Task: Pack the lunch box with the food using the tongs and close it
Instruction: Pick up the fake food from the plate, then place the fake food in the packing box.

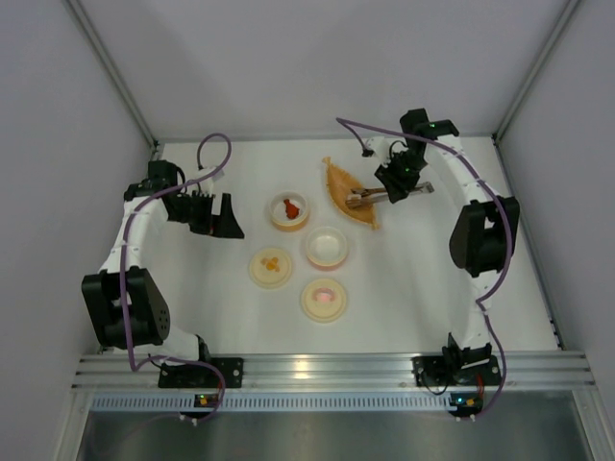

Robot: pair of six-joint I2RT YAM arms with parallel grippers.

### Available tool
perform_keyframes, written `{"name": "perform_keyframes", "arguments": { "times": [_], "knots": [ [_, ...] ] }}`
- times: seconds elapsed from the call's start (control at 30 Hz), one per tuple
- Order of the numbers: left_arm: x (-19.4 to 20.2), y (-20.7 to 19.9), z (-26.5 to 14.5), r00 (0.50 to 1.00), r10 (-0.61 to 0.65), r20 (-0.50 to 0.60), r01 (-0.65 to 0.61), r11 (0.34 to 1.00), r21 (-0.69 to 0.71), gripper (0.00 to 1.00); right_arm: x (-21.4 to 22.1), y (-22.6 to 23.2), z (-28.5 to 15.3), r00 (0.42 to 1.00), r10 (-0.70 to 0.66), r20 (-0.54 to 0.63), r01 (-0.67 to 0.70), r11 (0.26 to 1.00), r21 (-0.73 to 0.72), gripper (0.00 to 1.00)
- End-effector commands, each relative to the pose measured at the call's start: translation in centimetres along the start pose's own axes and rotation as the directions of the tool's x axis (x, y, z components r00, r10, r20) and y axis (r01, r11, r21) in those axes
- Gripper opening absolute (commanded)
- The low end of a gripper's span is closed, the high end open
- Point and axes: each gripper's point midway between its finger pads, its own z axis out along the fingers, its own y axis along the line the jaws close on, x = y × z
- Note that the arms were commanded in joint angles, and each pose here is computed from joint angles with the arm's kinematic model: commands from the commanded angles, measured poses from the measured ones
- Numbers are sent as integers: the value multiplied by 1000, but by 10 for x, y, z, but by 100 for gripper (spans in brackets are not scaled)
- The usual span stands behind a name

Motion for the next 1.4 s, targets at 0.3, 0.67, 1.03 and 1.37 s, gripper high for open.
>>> {"name": "perform_keyframes", "arguments": {
  "times": [0.3, 0.67, 1.03, 1.37],
  "knots": [
    [-29, -3, -19, 994, 33, 109, -25, 997, -75, 98, -63, 47, -104, 959, -16, 282, 10, 1000, 23, 11],
    [-33, -10, -24, 991, 26, 130, -18, 998, -66, 98, -44, 153, -79, 963, -87, 256, 110, 991, -76, 13],
    [-30, -11, -25, 992, 29, 126, -21, 998, -65, 98, -38, 152, -54, 973, -49, 226, 64, 996, -61, 14],
    [-27, -6, -23, 993, 36, 111, -27, 997, -78, 98, -38, 158, -33, 978, -36, 203, 61, 992, -115, 16]
  ]
}}
